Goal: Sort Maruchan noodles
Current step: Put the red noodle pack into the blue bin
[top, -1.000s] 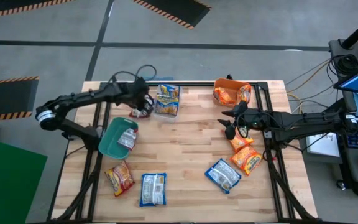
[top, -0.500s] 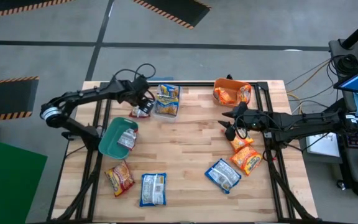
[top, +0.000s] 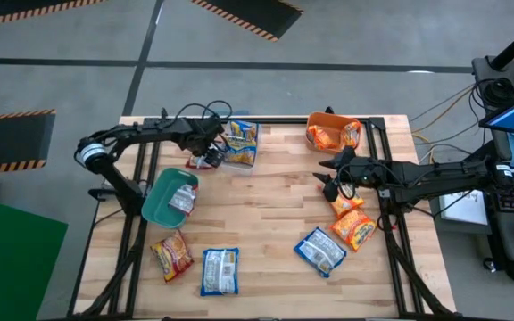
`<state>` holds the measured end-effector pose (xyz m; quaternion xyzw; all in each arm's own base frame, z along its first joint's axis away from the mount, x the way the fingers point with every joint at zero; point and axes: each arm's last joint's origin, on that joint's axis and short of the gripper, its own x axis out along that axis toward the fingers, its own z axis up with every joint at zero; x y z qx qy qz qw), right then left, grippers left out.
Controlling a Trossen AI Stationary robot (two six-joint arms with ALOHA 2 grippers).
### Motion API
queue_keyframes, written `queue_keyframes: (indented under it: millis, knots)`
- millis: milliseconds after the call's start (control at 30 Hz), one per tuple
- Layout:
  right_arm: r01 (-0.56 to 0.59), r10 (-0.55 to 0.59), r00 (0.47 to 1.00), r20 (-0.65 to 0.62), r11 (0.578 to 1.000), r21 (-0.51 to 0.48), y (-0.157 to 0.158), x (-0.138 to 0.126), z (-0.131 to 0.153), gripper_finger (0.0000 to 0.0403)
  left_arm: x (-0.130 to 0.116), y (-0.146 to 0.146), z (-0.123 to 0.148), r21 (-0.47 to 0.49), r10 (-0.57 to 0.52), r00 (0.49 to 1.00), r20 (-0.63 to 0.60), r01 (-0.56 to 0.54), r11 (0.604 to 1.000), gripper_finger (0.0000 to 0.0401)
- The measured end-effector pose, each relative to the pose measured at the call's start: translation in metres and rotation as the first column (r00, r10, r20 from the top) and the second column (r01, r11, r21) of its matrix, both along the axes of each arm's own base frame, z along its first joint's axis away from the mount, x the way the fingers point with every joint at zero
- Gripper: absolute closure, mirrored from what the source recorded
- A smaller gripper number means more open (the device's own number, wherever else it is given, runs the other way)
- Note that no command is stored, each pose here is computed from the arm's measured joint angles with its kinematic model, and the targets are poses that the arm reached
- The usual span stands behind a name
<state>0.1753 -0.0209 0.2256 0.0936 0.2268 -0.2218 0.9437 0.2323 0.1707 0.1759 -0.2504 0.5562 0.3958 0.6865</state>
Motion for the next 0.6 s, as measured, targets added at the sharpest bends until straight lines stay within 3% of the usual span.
queue_keyframes:
  millis: [333,467,600]
  knots:
    - [0.002,-0.002,1.0,0.002,1.0,0.003,0.0,0.0,0.0,0.02,0.003,0.004,-0.011,0.027,0.008,0.998,-0.055,-0.006,1.0,0.0196]
    - [0.004,-0.004,1.0,0.003,1.0,0.005,0.0,0.0,0.0,0.02,0.004,0.005,-0.016,0.015,0.005,0.998,-0.063,-0.005,1.0,0.0237]
    - [0.005,-0.005,1.0,0.004,1.0,0.007,0.0,0.0,0.0,0.02,0.005,0.005,-0.016,0.012,0.004,0.998,-0.06,-0.004,1.0,0.0302]
